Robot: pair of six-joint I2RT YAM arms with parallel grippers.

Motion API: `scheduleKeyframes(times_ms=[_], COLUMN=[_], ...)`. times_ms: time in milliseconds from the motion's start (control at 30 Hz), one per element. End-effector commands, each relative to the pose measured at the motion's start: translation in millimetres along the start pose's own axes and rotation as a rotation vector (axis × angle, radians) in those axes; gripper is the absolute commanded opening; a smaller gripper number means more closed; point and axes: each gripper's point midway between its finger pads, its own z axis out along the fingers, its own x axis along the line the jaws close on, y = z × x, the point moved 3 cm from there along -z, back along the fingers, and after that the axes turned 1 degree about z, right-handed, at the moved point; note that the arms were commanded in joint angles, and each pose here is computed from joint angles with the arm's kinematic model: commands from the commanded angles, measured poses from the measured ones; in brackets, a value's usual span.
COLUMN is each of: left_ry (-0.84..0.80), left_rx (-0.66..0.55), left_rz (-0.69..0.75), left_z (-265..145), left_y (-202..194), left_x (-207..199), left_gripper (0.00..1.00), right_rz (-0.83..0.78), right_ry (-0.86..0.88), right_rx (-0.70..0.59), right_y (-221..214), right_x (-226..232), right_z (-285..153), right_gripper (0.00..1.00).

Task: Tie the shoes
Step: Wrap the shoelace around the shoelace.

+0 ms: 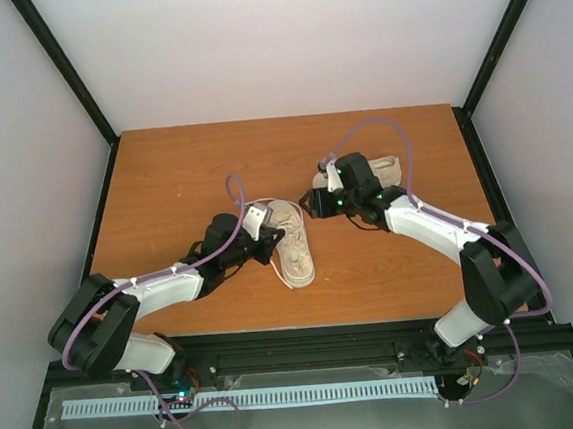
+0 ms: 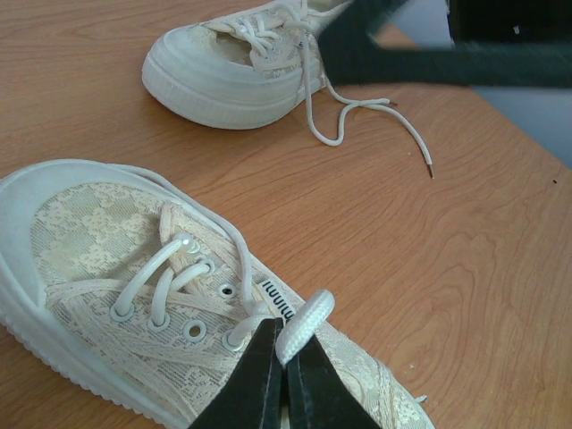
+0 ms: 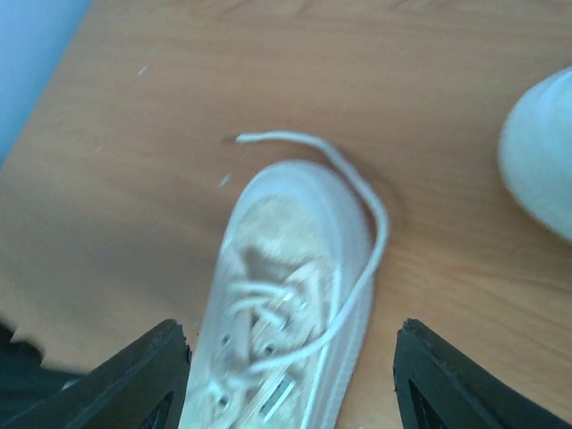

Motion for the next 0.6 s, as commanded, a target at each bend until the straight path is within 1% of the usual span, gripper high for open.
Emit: scheduleKeyframes(times_ms=[0,100,167,300,433,567], left_ry=[-0.043,-0.048,-0.054,-0.064,-0.063,-0.064], left_rx=[-0.041,-0.042,-0.041,-0.037,-0.037,-0.035], left_rz=[0.043,0.046,0.049,0.054,0.056,0.057], left_z=[2.3,2.3,2.2,2.4,3.0,3.4], left_y=[12.8,13.4,13.0,12.2,12.5,11.8], left_x=[-9.8,-10.6,-11.5,-12.7,-12.4,-12.2], left_gripper=[0.01,0.01,0.01,0.01,0.01,0.01], right_rz=[-0.208,-0.262,-0.289,-0.338,-0.372,-0.387], right_ry=[0.322,0.482,0.529,0.568,0.617,0.625], right_rx=[-0.028,0.002,0.008,0.015,0.054,0.091], right_y=[-16.2,-36.2,-39.6,-39.0,-41.5,-47.4], right_x=[42.5,56.5,60.9,64.6,67.9,64.6], right_z=[-16.9,-20.6,-21.1,-15.4,-7.3,2.1], right_gripper=[0.63,0.63,0.63,0.62,0.58,0.55])
